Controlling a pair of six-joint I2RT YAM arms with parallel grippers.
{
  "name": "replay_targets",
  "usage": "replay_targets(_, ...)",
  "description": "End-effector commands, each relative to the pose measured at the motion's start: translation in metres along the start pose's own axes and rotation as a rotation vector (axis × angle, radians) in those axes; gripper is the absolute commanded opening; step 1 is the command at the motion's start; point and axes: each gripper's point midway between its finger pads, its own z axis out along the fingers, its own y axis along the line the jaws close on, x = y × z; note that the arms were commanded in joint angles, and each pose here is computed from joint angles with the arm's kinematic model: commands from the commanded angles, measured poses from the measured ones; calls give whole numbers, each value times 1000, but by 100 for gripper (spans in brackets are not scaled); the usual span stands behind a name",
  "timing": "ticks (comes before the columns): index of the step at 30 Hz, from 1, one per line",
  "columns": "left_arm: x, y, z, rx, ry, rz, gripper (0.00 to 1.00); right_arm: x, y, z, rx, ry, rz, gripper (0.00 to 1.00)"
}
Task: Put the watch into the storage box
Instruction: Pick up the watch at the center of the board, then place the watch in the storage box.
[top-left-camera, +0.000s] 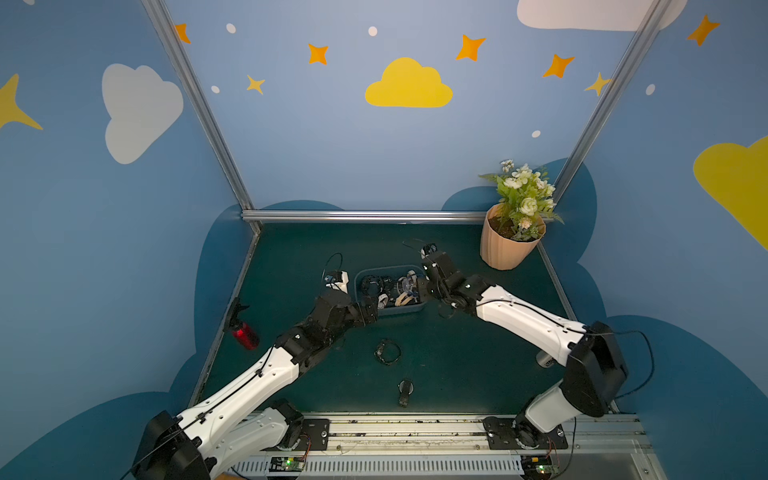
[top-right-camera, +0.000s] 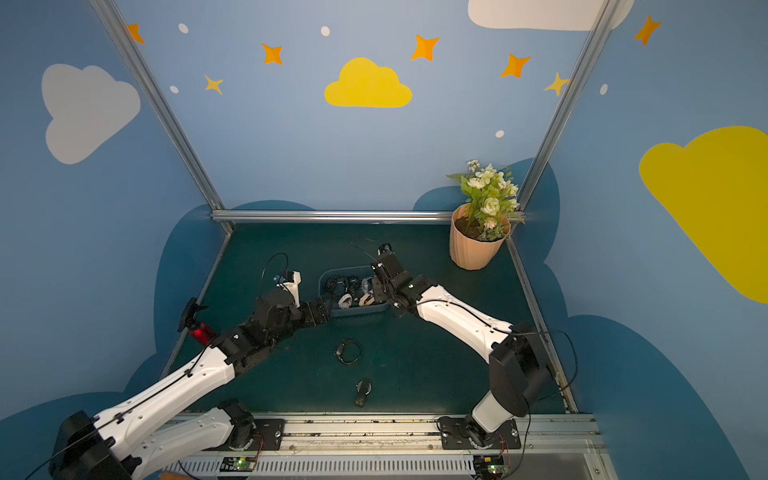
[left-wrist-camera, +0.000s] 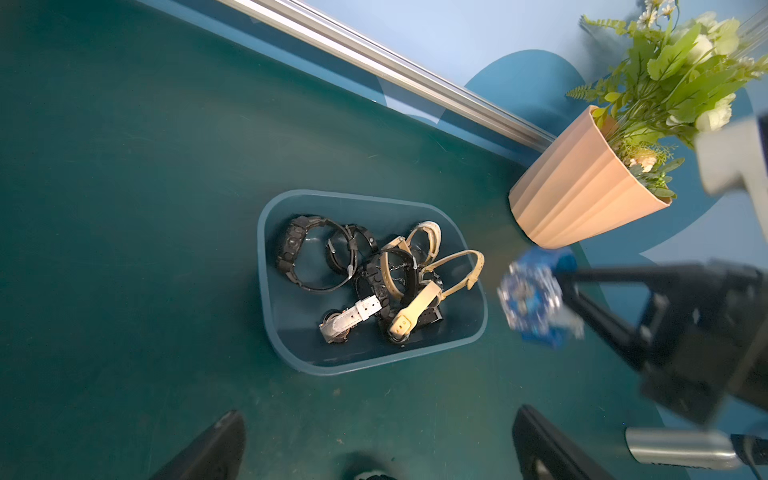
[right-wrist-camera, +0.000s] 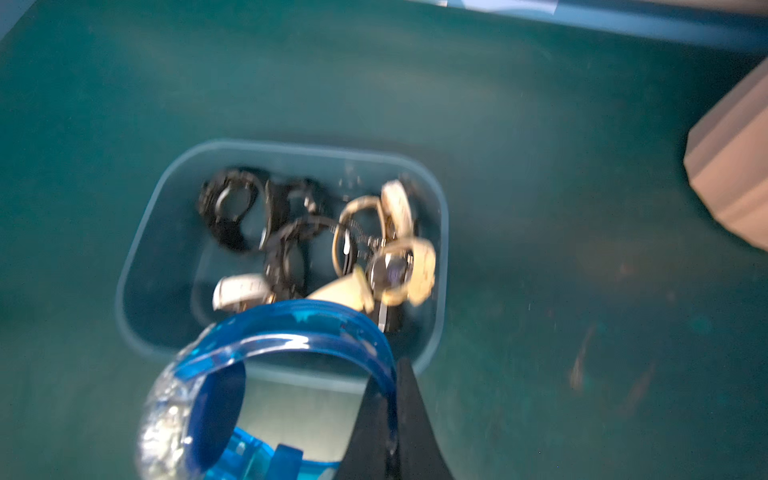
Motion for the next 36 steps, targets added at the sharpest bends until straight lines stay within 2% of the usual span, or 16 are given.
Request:
replay_targets(1,3,13,-3,-44,-9,-9,100,-16,1,19,-2,7,-58,0)
replay_targets(8,-1,17,-11,-62,-27,3,100,-29,4,68,-15,72,-61,0)
replay_targets(14,-3,18,-12,-66,-28,2,100,-15,9,92,-79,155,-21,0)
replay_targets(22,-4,14,-8,-58,-19,7,100,7,8,113,-78,241,-14,2)
replay_targets(24,-4,13,-7,-55,-13,10,100,5,7,112,-81,238,-3,11)
replay_targets(28,-6,13,-9,-58,-19,11,100,-18,9,93,-106,170,15,44)
replay_targets(30,-7,13,-10,-54,-21,5,100,-33,11,77,-133,128,22,55)
replay_targets(36,-7,12,-11,-50,-25,1,100,-71,19,24,-227,-4,46,67)
